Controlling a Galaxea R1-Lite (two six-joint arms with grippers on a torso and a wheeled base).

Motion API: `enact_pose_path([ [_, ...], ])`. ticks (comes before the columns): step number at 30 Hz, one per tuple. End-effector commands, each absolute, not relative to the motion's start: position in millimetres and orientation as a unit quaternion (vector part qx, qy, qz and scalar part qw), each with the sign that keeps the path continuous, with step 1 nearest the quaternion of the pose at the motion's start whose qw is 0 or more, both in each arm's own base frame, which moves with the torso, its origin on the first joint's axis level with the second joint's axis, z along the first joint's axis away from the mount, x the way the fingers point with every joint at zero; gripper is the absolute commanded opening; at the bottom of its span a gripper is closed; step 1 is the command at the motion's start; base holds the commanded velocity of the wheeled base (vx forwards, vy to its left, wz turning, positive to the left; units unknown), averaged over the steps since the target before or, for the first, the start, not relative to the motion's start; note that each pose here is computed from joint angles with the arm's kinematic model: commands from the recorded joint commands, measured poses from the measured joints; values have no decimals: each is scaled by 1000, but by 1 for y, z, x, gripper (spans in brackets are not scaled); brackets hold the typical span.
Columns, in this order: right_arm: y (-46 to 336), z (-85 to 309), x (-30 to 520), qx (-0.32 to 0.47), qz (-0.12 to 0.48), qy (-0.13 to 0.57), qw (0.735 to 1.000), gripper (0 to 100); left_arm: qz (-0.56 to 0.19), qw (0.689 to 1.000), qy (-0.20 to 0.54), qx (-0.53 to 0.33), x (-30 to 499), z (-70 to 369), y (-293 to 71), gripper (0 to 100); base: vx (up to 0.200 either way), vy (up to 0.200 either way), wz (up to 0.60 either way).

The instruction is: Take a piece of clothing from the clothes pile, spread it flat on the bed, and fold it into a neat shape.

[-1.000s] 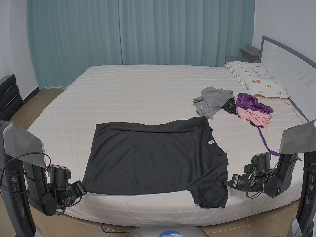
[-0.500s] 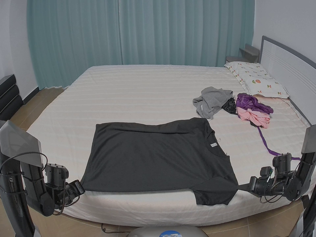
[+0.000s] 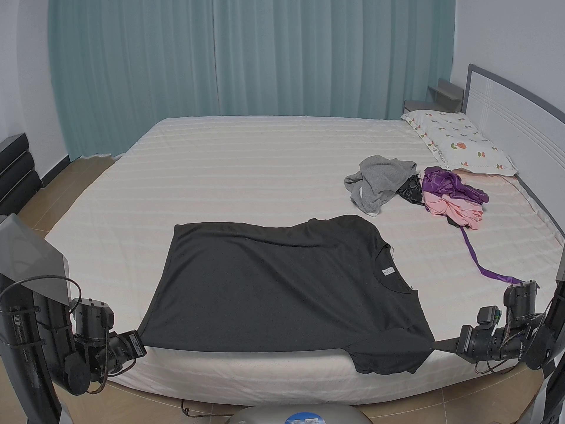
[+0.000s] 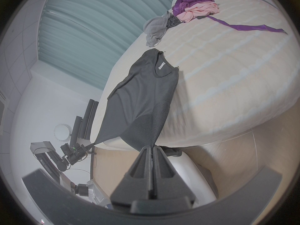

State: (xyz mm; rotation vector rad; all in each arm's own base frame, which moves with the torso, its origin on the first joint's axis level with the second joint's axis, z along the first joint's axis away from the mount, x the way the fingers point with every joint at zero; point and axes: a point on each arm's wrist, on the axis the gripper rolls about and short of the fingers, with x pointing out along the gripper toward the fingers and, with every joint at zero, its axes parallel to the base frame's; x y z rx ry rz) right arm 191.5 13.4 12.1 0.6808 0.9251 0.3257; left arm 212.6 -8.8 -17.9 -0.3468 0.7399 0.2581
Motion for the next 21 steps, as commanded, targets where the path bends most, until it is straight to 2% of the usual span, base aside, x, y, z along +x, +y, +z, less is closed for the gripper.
enact_pose_path([
  [1,13,11,185,321,149,443,824,0,130,905,371,-165,206,-19,-7,0,0,0,0],
  [21,9,19,158,267,152,494,813,0,120,865,479,-84,174,-6,-6,0,0,0,0],
])
